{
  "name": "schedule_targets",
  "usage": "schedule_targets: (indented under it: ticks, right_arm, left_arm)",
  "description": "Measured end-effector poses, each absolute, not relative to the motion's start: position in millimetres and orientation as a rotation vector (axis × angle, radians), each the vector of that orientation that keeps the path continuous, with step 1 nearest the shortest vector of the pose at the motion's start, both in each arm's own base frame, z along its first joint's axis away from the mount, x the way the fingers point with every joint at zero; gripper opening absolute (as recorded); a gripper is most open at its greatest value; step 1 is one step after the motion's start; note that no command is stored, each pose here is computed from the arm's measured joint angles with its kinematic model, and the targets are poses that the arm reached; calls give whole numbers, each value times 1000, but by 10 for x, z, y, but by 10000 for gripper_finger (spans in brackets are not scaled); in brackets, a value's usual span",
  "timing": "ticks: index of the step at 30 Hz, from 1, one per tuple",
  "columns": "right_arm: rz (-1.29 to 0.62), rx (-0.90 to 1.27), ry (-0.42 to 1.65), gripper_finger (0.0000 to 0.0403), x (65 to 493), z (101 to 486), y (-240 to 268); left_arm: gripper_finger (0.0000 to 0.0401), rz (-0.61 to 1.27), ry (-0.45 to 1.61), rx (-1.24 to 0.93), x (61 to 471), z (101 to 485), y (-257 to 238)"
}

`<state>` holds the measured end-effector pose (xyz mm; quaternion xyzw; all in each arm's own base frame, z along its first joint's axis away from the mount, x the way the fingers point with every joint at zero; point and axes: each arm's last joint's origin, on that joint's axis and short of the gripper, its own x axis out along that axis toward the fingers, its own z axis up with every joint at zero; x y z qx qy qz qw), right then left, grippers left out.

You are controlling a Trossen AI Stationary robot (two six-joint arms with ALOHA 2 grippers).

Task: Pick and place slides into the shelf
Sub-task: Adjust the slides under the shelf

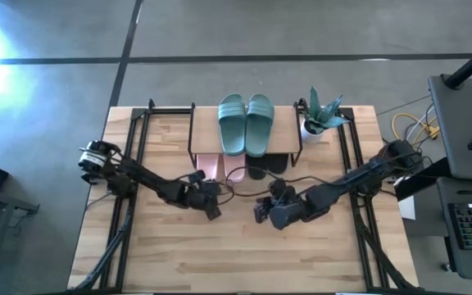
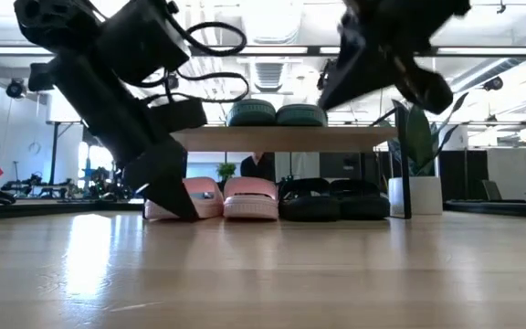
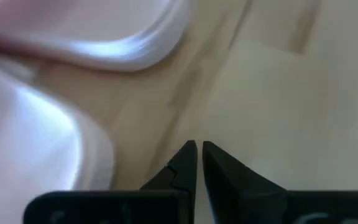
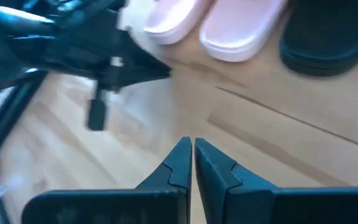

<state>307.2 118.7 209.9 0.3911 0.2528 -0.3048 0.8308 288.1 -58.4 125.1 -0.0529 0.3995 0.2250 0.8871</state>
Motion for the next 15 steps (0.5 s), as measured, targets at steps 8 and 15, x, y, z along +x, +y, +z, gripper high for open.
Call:
schedule_targets:
  ticks: [8,15]
  right_arm:
    - [-659,908,498,13,3055,2476,1157]
    - [-583,874,402,13,2910,2941,1064]
  left_arm:
    - [12,244,855,-237,2909,1410,-484]
    - [12,158,691,-373,2547,2155,-444]
